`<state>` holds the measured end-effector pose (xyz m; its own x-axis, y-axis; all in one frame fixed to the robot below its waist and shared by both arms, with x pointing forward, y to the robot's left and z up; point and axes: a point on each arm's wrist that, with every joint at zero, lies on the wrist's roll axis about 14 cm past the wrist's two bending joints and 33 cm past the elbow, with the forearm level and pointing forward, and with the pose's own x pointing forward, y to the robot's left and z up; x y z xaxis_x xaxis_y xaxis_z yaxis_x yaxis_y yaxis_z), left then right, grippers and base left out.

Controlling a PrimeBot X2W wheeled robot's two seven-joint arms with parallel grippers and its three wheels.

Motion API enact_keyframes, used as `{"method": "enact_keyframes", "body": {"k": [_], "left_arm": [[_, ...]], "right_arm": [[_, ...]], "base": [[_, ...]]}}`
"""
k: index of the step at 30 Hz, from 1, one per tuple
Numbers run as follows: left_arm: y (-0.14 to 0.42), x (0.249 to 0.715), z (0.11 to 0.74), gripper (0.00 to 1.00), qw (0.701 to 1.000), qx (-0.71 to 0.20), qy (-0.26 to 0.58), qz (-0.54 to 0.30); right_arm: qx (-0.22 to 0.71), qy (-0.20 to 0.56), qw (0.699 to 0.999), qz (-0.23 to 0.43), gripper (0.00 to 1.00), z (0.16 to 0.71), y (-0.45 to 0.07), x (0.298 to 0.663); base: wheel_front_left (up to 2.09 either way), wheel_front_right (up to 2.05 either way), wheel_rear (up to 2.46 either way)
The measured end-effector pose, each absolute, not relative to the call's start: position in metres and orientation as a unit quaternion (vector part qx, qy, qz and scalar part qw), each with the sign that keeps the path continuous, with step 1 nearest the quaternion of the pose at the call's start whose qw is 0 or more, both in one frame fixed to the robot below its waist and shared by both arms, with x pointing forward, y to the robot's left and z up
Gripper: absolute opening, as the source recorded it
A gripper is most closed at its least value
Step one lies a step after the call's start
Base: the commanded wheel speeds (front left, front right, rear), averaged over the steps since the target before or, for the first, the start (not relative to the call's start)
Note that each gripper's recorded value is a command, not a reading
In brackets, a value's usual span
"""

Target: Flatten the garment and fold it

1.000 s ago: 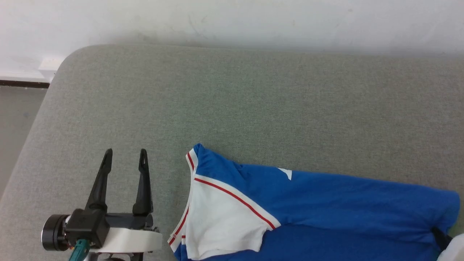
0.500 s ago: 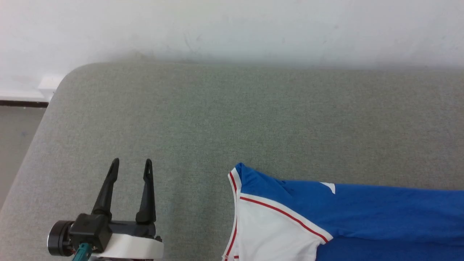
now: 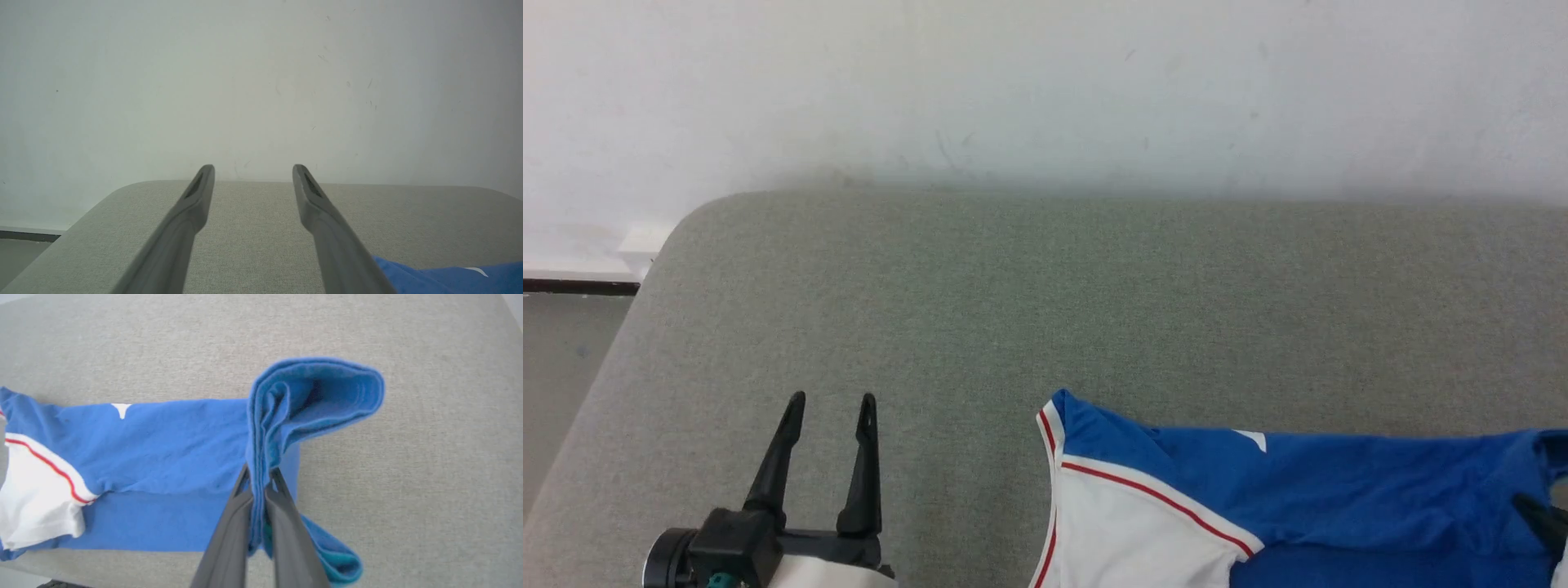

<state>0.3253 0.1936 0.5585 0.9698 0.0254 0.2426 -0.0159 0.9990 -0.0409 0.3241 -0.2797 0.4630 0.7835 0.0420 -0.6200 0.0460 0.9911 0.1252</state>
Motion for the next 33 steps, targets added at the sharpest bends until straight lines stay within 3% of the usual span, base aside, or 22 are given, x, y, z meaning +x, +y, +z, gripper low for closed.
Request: {"method": "enact_keyframes", "body": {"k": [7, 15, 25, 26, 27, 33], "left_arm": [[0.202, 0.318, 0.558, 1.00, 0.992, -0.021, -0.123, 0.024], [0.212, 0.313, 0.555, 1.00, 0.992, -0.021, -0.117, 0.041], [0.224, 0.311, 0.554, 1.00, 0.991, -0.018, -0.114, 0.065], [0.227, 0.310, 0.554, 1.00, 0.991, -0.017, -0.114, 0.068], [0.228, 0.310, 0.553, 1.00, 0.991, -0.016, -0.112, 0.071], [0.235, 0.308, 0.546, 1.00, 0.991, -0.016, -0.101, 0.084]], "right_arm": [[0.089, 0.322, 0.934, 0.129, 0.00, 0.490, -0.195, 0.325], [0.154, 0.312, 0.892, 0.288, 0.00, 0.509, -0.073, 0.331], [0.156, 0.369, 0.846, 0.353, 0.00, 0.466, 0.003, 0.334], [0.155, 0.376, 0.842, 0.354, 0.04, 0.460, 0.008, 0.334], [0.149, 0.381, 0.841, 0.354, 1.00, 0.453, 0.011, 0.334], [0.149, 0.390, 0.826, 0.378, 1.00, 0.437, 0.036, 0.330]], "base": [[0.00, 0.00, 0.00], [0.00, 0.00, 0.00], [0.00, 0.00, 0.00], [0.00, 0.00, 0.00], [0.00, 0.00, 0.00], [0.00, 0.00, 0.00]]}}
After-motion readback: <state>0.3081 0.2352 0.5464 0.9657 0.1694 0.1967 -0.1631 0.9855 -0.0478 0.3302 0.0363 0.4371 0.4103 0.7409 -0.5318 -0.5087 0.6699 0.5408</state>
